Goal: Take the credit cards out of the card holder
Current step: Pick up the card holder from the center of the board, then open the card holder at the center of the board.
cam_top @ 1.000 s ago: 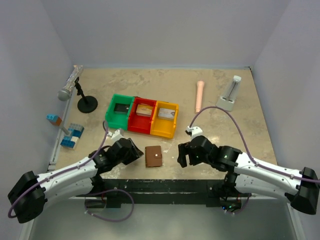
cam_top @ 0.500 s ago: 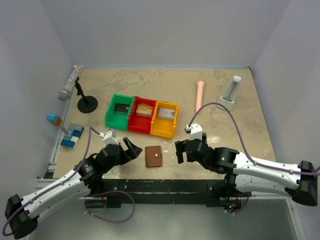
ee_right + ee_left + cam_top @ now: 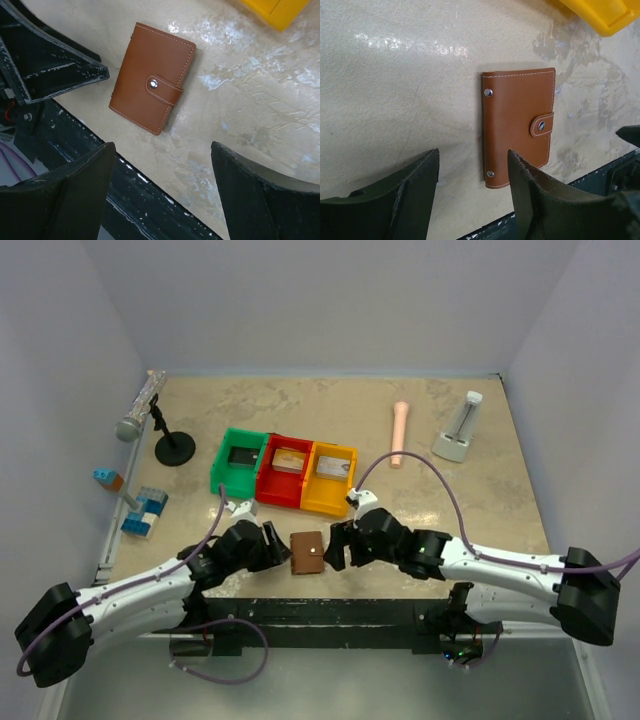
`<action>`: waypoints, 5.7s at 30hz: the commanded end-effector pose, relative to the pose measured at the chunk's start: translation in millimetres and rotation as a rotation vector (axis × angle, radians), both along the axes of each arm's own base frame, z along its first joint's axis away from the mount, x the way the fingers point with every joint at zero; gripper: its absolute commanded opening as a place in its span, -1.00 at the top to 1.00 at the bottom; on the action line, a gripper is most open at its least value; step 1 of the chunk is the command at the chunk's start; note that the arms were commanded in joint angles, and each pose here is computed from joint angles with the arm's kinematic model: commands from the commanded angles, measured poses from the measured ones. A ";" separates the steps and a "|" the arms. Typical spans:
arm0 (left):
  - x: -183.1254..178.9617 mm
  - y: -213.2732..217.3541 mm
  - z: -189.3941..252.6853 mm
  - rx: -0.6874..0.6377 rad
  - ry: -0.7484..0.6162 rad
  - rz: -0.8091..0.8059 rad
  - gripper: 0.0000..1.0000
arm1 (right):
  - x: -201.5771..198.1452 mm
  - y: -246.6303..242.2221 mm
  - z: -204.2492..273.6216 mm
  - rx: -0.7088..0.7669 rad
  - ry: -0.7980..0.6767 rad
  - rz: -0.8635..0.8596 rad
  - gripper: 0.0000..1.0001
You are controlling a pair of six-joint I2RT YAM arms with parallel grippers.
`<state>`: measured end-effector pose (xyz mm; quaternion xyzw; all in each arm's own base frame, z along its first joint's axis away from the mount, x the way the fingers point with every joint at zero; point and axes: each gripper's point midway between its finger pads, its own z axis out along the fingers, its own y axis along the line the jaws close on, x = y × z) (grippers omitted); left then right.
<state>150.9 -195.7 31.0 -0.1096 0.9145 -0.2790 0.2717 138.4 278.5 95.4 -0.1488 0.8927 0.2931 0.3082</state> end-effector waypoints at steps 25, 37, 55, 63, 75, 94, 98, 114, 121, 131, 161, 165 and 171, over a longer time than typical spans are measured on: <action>-0.5 -31.6 -5.6 -0.107 0.044 -0.019 0.48 | -13.9 43.3 -71.5 0.232 0.365 -0.008 -0.38; -2.6 -29.0 -13.3 -0.095 0.059 -0.011 0.60 | -12.7 44.5 -71.9 0.243 0.365 0.000 -0.01; -1.4 -32.6 -10.6 -0.117 0.044 -0.021 0.56 | -14.8 40.6 -65.8 0.240 0.335 0.028 0.75; -1.6 -37.0 -11.7 -0.120 0.052 -0.037 0.56 | -15.1 38.8 -57.2 0.247 0.303 0.050 1.00; 11.4 -30.5 34.3 -0.173 -0.098 -0.019 -0.21 | -12.8 9.7 -26.6 0.152 0.161 0.079 1.00; 1.9 -23.6 236.1 -0.416 -0.737 -0.241 -0.61 | -59.8 -15.0 160.0 0.348 -0.141 0.432 1.00; -18.9 -25.6 279.4 -0.506 -0.854 -0.341 -0.76 | -74.6 -5.3 192.0 0.504 -0.133 0.519 1.00; -42.3 -51.5 285.1 -0.589 -0.825 -0.532 -0.87 | -90.2 -0.3 215.0 0.637 -0.156 0.619 1.00; -55.7 -63.8 296.1 -0.720 -0.810 -0.602 -0.80 | -86.7 4.3 210.3 0.637 -0.150 0.617 1.00; -65.9 -68.4 301.9 -0.804 -0.803 -0.649 -0.47 | -84.6 5.0 203.7 0.630 -0.145 0.605 1.00; -61.7 -70.1 291.3 -0.746 -0.771 -0.647 0.62 | -73.4 1.2 193.8 0.538 -0.150 0.550 0.86; -58.5 -63.6 294.5 -0.718 -0.790 -0.614 0.69 | -71.2 -14.3 201.9 0.466 -0.209 0.528 -0.26; -25.2 -55.2 275.4 -0.493 -0.694 -0.470 1.00 | -52.5 -40.4 203.6 0.300 -0.270 0.409 -0.58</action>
